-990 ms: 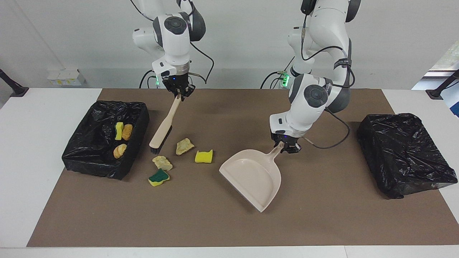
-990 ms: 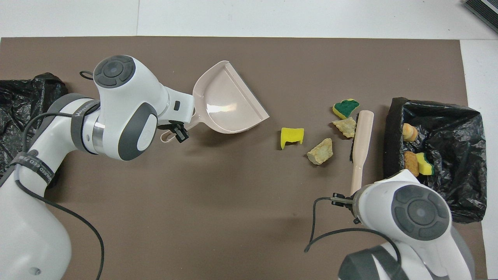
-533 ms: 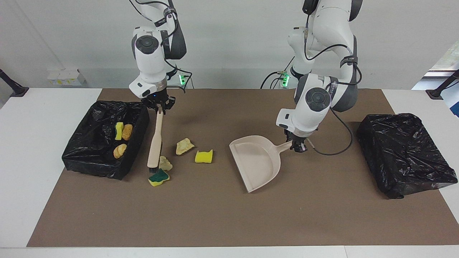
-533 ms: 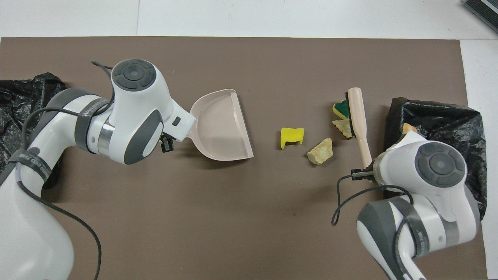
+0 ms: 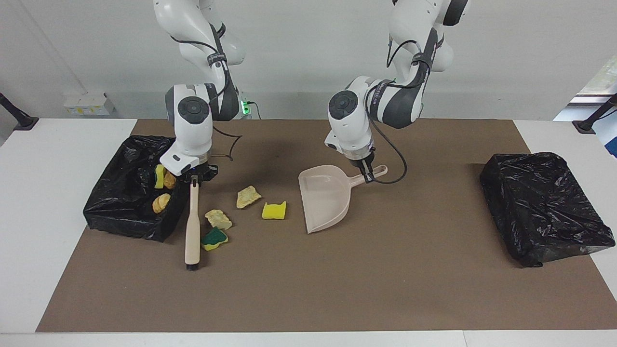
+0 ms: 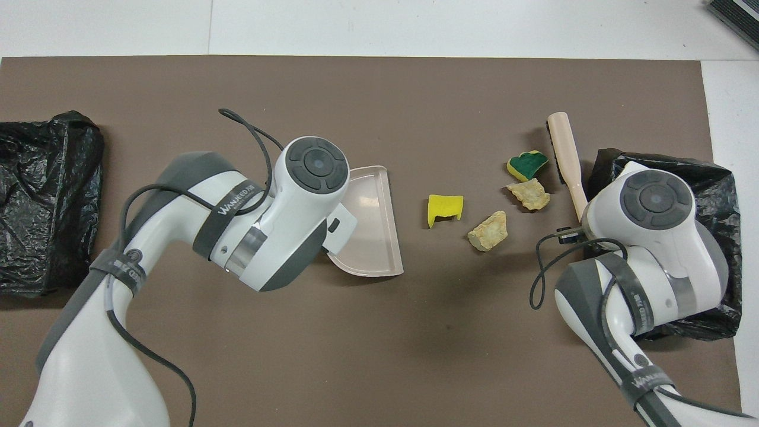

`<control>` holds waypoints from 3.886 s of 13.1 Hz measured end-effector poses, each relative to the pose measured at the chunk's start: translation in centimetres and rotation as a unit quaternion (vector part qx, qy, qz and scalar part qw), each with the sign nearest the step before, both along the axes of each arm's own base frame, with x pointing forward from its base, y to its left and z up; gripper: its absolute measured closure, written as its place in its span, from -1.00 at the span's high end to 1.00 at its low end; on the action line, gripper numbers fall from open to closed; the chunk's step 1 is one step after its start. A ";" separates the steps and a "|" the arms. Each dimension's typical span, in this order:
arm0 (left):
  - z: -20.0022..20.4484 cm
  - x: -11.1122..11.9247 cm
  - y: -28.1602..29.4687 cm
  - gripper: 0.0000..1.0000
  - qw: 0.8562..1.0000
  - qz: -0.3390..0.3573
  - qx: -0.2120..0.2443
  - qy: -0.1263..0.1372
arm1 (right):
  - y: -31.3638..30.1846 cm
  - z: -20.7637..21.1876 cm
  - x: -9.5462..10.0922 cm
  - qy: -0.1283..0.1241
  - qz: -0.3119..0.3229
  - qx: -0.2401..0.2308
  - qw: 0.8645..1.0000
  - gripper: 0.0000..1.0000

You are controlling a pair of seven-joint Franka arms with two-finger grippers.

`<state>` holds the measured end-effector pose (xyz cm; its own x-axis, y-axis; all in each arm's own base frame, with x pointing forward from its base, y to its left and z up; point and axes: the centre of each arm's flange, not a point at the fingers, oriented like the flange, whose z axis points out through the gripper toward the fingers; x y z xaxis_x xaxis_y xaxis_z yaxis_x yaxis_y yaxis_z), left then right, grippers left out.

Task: Sweep and dump trash in bin
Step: 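Move the dustpan toward the sponges while the right gripper lifts the brush, then sweep the sponge pieces with the right gripper's brush into the dustpan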

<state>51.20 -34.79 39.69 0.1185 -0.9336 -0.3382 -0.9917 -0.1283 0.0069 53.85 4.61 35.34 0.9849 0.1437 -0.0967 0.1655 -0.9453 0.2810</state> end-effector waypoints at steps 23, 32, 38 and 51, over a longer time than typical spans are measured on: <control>-1.9 -1.2 -2.3 -0.37 0.997 -0.024 -0.060 0.028 | 8.1 9.5 -10.2 0.107 -0.030 0.094 0.989 -0.43; -1.9 -1.6 -2.9 -0.37 0.997 -0.031 -0.060 0.028 | 5.5 4.3 -10.6 0.124 -0.009 0.105 0.987 -0.43; -1.9 -1.8 -3.1 -0.37 0.997 -0.027 -0.060 0.027 | 16.5 2.9 -11.8 0.093 -0.075 0.151 0.981 -0.43; -2.1 -1.9 -3.0 -0.37 0.997 -0.016 -0.063 0.029 | 13.0 5.8 -5.2 0.058 0.002 0.185 0.981 -0.43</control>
